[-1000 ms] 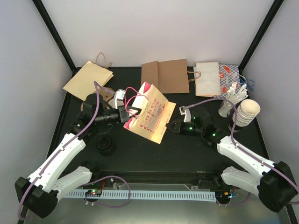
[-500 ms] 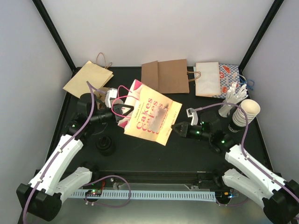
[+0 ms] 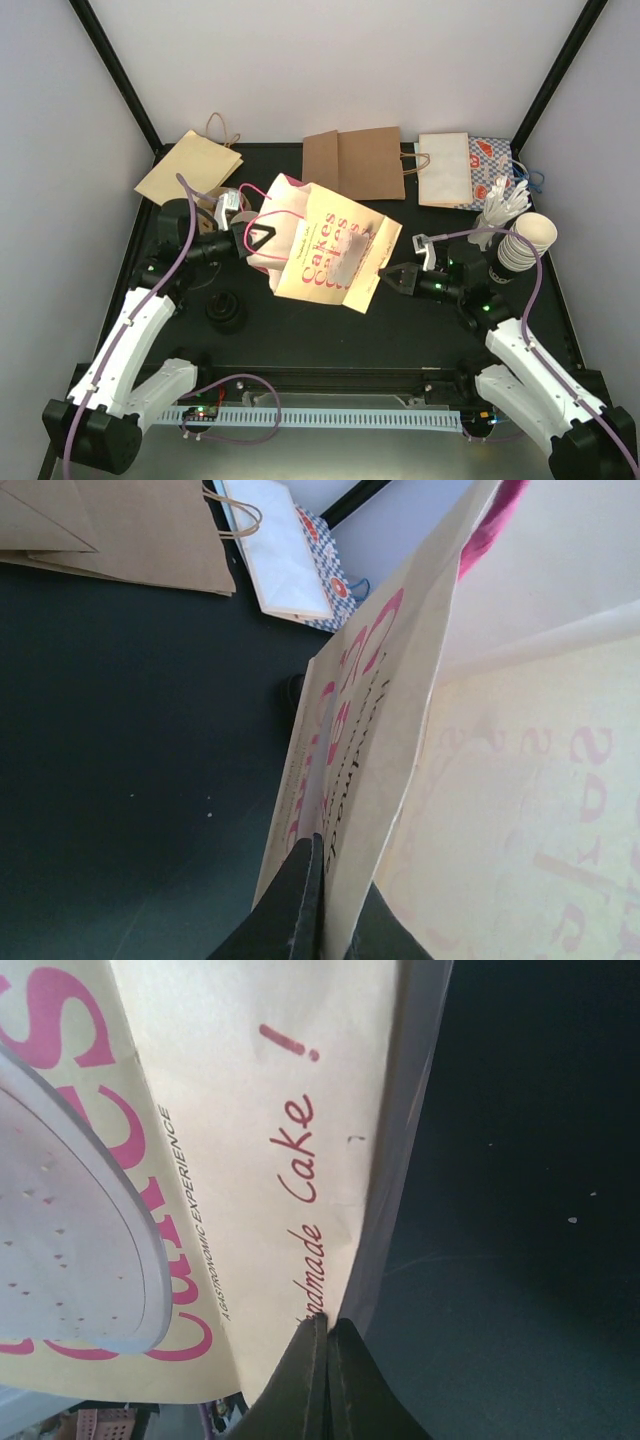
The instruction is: Pack the takeout coffee
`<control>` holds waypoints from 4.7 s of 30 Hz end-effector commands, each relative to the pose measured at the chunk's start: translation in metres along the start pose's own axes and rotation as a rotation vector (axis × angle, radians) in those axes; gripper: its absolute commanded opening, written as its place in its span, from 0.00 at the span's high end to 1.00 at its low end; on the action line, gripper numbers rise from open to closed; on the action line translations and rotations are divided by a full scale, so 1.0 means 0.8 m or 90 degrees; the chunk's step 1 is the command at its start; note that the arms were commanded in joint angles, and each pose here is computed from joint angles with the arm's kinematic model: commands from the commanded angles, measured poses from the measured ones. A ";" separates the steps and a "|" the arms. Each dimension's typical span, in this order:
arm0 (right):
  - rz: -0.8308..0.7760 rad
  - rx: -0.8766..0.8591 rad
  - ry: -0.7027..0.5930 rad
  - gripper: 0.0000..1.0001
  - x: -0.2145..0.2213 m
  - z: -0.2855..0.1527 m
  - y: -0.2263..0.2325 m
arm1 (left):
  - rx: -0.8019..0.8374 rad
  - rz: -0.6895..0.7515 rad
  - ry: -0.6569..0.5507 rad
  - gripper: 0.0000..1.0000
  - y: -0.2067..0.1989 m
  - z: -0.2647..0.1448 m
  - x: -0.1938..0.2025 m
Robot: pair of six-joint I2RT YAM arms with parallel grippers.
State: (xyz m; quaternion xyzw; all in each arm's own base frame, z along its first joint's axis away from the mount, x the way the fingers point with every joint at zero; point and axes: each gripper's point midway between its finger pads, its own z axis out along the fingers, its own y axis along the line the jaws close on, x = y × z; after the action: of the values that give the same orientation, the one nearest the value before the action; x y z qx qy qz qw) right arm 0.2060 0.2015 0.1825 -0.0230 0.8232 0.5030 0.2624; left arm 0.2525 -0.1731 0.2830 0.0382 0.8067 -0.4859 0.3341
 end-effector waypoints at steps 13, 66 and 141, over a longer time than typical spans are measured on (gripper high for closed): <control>-0.049 0.012 0.065 0.99 0.019 0.002 -0.026 | -0.016 0.026 -0.017 0.98 0.005 -0.015 -0.021; -0.239 0.150 -0.088 0.76 -0.112 -0.082 0.088 | -0.065 0.350 0.130 0.98 -0.118 0.030 0.010; -0.425 0.305 0.262 0.99 -0.027 0.022 0.097 | -0.187 0.400 0.193 0.98 -0.078 0.062 0.031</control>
State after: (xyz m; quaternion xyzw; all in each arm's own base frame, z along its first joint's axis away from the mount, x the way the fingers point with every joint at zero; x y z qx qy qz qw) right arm 0.2052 0.2548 0.2559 -0.3497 0.8914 0.1824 0.2230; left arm 0.2294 -0.2501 0.2942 0.3175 0.8574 -0.2315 0.3324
